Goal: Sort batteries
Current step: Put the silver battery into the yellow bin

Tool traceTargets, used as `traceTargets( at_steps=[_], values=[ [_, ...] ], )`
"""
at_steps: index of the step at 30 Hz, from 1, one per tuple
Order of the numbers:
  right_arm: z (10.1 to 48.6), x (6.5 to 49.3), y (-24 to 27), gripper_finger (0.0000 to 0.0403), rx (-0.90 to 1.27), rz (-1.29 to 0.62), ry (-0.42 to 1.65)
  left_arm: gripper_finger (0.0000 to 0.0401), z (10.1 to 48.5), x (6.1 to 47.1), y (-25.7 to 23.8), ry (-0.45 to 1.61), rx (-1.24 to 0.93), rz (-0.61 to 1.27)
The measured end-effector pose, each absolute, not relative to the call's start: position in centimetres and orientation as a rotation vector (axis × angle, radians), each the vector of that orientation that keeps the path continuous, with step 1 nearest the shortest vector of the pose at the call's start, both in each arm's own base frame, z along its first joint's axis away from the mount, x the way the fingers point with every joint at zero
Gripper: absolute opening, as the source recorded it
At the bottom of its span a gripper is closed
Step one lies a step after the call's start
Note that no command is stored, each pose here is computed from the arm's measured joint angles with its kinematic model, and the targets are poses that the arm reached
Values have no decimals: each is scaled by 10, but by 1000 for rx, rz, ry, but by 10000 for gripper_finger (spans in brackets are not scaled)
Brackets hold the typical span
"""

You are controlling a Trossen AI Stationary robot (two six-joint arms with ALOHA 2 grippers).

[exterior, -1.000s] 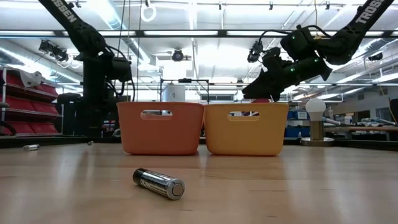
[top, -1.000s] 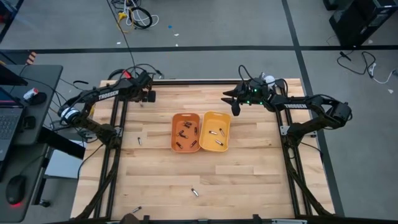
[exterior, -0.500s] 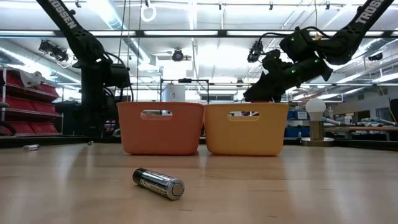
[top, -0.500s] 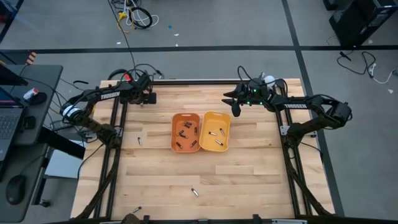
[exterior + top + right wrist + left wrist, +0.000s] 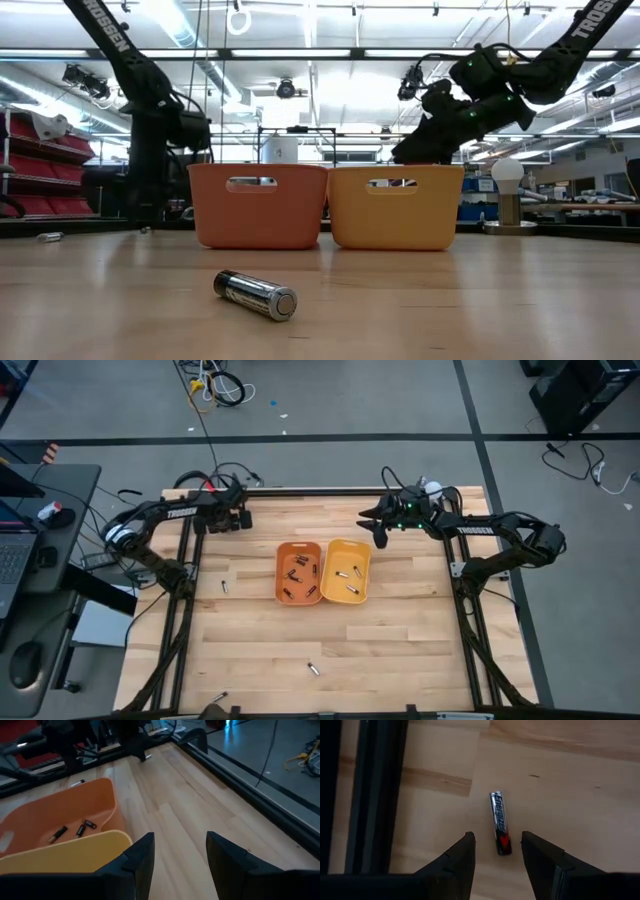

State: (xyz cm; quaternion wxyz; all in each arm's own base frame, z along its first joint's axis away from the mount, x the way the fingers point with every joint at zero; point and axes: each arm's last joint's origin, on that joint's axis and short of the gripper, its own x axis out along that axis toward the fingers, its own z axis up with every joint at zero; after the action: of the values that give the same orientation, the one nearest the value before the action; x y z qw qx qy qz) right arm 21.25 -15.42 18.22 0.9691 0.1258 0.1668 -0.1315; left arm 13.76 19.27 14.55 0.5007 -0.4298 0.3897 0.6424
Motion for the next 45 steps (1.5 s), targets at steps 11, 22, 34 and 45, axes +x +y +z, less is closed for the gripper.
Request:
traceTargets(
  at_steps=[11, 22, 34, 45],
  values=[
    [177, 208, -157, 164, 217, -264, 391, 129, 126, 143, 199, 1010, -1053, 1557],
    [178, 207, -158, 164, 219, -271, 390, 19, 126, 144, 198, 1035, -1034, 1540],
    [179, 208, -158, 164, 278, -286, 364, 17, 185, 162, 178, 843, -888, 1386],
    [183, 210, -159, 164, 398, -352, 308, 16, 256, 236, 142, 774, -489, 625]
  ],
)
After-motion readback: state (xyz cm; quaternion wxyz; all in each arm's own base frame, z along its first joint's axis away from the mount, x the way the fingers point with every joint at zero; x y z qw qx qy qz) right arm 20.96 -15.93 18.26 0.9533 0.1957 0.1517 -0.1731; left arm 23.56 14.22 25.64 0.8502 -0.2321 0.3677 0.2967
